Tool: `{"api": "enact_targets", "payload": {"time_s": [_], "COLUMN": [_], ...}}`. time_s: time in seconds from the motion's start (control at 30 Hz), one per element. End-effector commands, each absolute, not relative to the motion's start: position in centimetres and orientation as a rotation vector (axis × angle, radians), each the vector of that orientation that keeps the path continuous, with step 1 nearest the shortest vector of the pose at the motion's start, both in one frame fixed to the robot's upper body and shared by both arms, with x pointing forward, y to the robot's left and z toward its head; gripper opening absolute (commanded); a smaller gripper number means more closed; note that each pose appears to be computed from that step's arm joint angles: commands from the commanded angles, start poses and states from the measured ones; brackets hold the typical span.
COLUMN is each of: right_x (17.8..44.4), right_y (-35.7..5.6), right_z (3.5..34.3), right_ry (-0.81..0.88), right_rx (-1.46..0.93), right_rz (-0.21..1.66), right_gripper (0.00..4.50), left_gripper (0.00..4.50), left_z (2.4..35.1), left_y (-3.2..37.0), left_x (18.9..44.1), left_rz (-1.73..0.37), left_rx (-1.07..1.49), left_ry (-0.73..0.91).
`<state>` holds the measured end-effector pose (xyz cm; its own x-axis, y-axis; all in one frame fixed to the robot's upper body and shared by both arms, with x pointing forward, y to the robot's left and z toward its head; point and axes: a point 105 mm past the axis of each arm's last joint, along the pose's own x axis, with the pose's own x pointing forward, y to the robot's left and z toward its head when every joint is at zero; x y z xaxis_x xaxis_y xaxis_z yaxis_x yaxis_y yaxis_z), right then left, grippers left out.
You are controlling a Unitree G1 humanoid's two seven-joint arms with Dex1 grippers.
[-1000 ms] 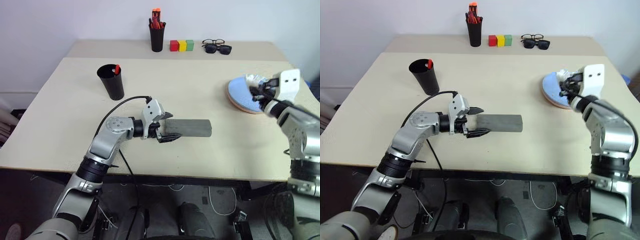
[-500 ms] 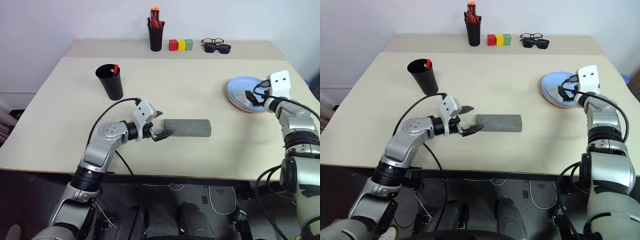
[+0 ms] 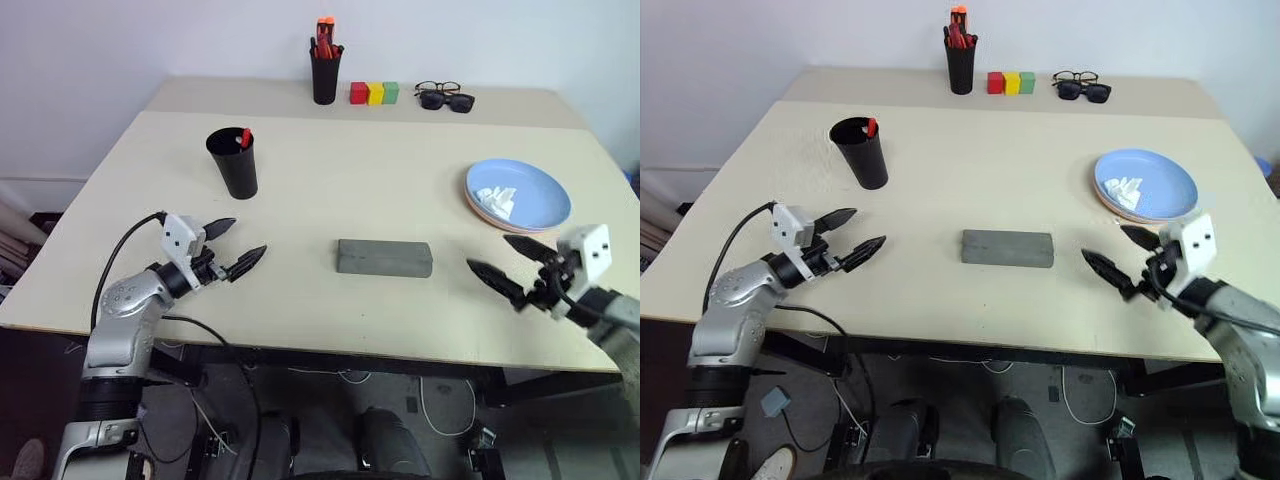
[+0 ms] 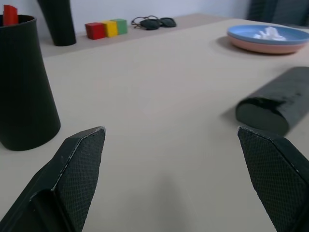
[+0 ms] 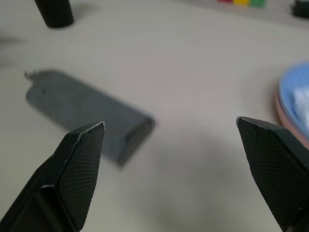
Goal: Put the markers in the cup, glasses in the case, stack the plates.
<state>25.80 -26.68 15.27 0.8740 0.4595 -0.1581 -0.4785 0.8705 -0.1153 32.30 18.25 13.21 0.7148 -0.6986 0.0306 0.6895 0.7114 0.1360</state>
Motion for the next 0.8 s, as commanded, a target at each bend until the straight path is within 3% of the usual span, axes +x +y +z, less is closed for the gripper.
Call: {"api": "enact_targets", "payload": {"time_s": [0.03, 0.17, 0.3, 0.8], "right_x": [22.8, 19.9, 18.8, 18.8], "right_y": [-26.8, -27.4, -28.2, -29.3], "right_z": [16.1, 13.9, 13.0, 12.9], "right_ry": [0.093, 0.134, 0.138, 0.136], "right_rx": [-0.244, -0.192, -0.151, -0.222], "right_rz": [0.465, 0.417, 0.376, 0.38], "right_gripper": [4.46, 4.46, 4.46, 4.46], "left_gripper": [4.5, 4.5, 4.5, 4.5], "left_z": [14.4, 14.8, 14.6, 14.1], "left_y": [19.7, 20.6, 20.7, 20.7], "left_x": [31.3, 30.0, 28.9, 27.3], "left_rz": [-0.776, -0.766, -0.766, -0.753], "left_rx": [0.156, 0.144, 0.131, 0.1], "left_ry": [-0.121, -0.11, -0.091, -0.041]}}
